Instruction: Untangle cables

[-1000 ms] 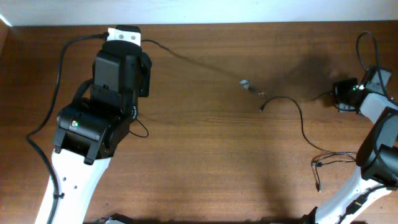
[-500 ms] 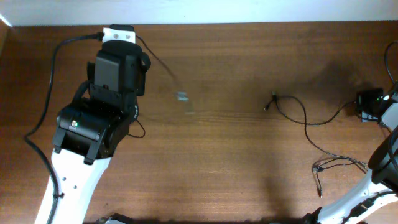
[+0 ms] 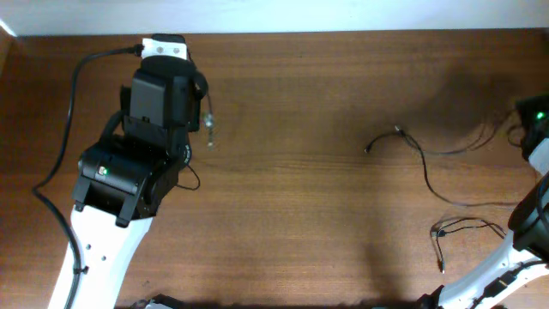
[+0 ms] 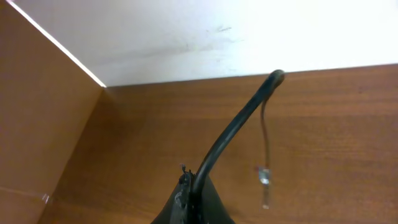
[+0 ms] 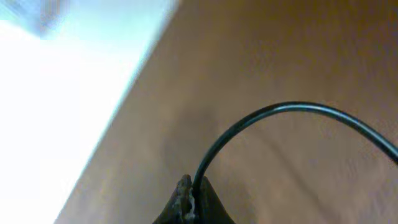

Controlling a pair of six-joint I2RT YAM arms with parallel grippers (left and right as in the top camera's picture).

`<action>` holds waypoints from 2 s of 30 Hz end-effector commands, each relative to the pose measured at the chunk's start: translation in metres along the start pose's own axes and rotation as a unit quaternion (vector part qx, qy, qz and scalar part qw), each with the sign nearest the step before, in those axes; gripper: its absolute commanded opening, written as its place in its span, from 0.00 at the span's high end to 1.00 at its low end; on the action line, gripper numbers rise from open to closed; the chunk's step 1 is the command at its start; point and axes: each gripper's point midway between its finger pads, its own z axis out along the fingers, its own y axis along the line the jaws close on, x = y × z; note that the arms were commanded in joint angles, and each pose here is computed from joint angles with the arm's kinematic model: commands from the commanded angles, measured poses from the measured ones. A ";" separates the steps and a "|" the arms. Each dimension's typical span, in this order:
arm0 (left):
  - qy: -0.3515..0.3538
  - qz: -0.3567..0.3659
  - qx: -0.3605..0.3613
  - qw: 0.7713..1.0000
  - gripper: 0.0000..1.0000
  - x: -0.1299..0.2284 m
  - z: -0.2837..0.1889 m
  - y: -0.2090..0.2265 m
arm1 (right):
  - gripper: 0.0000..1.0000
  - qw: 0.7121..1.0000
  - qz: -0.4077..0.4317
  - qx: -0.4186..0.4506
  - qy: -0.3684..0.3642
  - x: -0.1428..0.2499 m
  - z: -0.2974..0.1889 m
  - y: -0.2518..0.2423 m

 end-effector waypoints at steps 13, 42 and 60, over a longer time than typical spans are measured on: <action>0.028 0.023 -0.002 0.999 1.00 0.006 0.028 -0.016 | 0.01 0.991 0.007 -0.121 0.052 -0.032 -0.018 0.012; 0.093 0.103 0.287 0.948 1.00 0.048 0.007 -0.087 | 0.01 0.712 -0.308 -0.515 0.364 0.391 -0.195 0.325; 0.118 0.016 0.302 0.946 1.00 0.054 0.023 -0.046 | 0.01 0.652 -0.482 -0.580 0.072 0.371 -0.318 0.437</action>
